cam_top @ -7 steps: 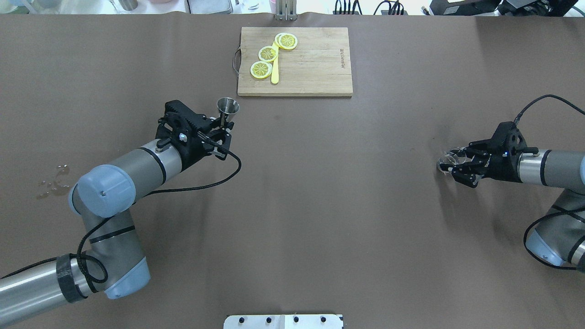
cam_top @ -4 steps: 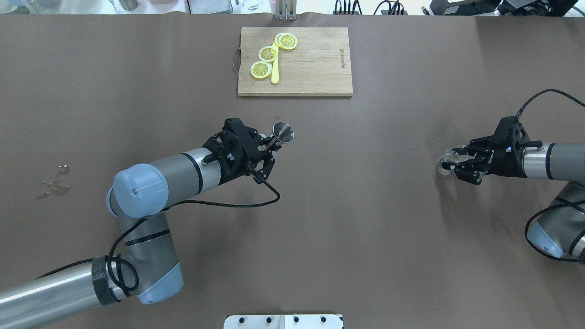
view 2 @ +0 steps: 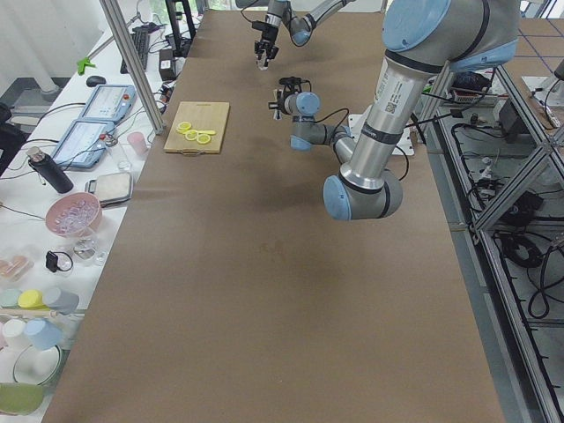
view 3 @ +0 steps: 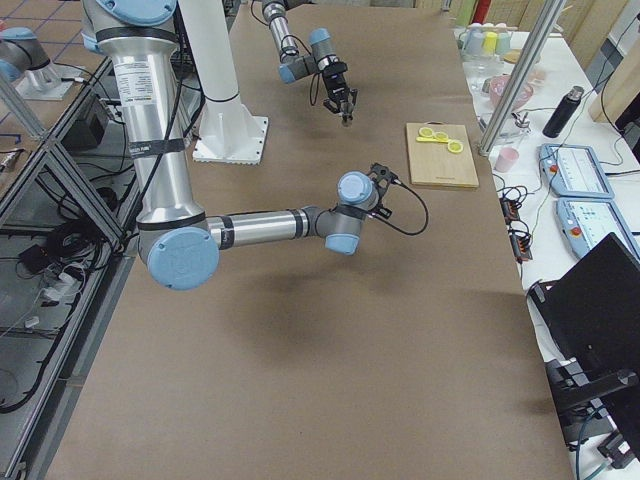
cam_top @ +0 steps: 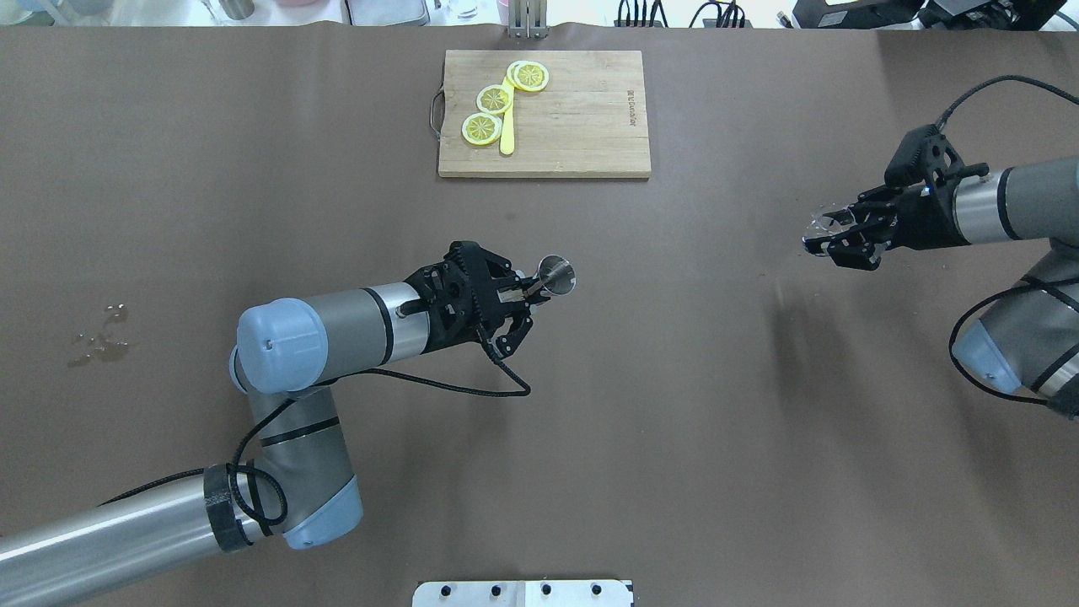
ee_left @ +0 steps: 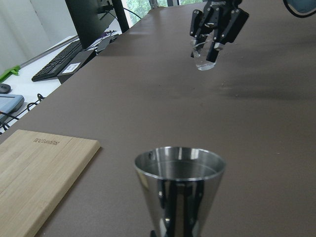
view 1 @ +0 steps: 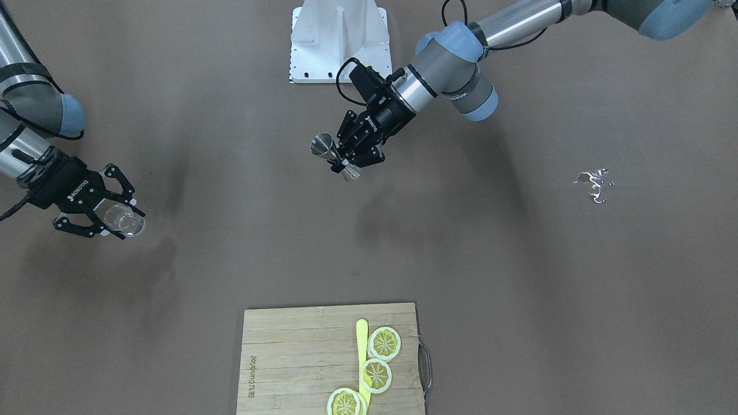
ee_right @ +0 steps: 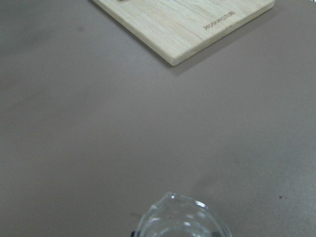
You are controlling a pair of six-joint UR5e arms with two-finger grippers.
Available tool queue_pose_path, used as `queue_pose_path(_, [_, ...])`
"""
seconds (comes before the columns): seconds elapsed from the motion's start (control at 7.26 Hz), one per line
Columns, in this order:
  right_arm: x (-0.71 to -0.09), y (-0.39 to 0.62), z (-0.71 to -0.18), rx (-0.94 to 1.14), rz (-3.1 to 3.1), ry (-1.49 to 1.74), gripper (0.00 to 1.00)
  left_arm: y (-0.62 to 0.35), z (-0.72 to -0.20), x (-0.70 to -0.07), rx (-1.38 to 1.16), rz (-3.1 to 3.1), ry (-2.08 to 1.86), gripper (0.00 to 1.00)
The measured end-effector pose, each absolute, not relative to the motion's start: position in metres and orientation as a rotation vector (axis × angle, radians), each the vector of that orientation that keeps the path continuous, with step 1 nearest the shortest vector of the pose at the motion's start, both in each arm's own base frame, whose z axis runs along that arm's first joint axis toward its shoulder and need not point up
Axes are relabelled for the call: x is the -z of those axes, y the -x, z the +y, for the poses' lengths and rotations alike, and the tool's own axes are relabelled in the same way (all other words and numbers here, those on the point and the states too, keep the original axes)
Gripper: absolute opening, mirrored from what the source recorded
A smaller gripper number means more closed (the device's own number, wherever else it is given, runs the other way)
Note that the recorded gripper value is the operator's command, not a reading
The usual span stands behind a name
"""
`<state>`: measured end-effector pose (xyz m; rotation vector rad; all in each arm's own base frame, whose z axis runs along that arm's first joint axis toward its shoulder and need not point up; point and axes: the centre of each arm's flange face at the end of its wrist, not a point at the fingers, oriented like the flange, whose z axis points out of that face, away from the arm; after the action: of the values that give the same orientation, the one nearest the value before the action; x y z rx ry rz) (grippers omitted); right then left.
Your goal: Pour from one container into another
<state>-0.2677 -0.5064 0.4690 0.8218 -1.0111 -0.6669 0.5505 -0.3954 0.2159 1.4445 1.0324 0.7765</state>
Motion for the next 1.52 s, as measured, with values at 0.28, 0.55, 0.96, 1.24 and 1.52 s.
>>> queue_pose_path(0.28, [-0.375,0.271,-0.507,0.724,-0.918,-0.696,0.0,-0.566,-0.4,-0.212,-0.764,1.082,-1.476,0.0])
queue_pose_path(0.55, [-0.328,0.275,-0.497,0.752,-0.879,-0.604,0.0,-0.577,-0.403,-0.219,-0.756,1.135,-1.486,0.0])
queue_pose_path(0.96, [-0.288,0.288,-0.472,0.768,-0.848,-0.486,0.0,-0.581,-0.404,-0.213,-0.757,1.163,-1.49,0.0])
queue_pose_path(1.24, [-0.261,0.301,-0.465,0.782,-0.839,-0.442,0.0,-0.583,-0.405,-0.216,-0.764,1.163,-1.481,0.0])
queue_pose_path(1.52, [-0.236,0.313,-0.463,0.782,-0.827,-0.389,0.0,-0.585,-0.404,-0.216,-0.781,1.173,-1.473,0.0])
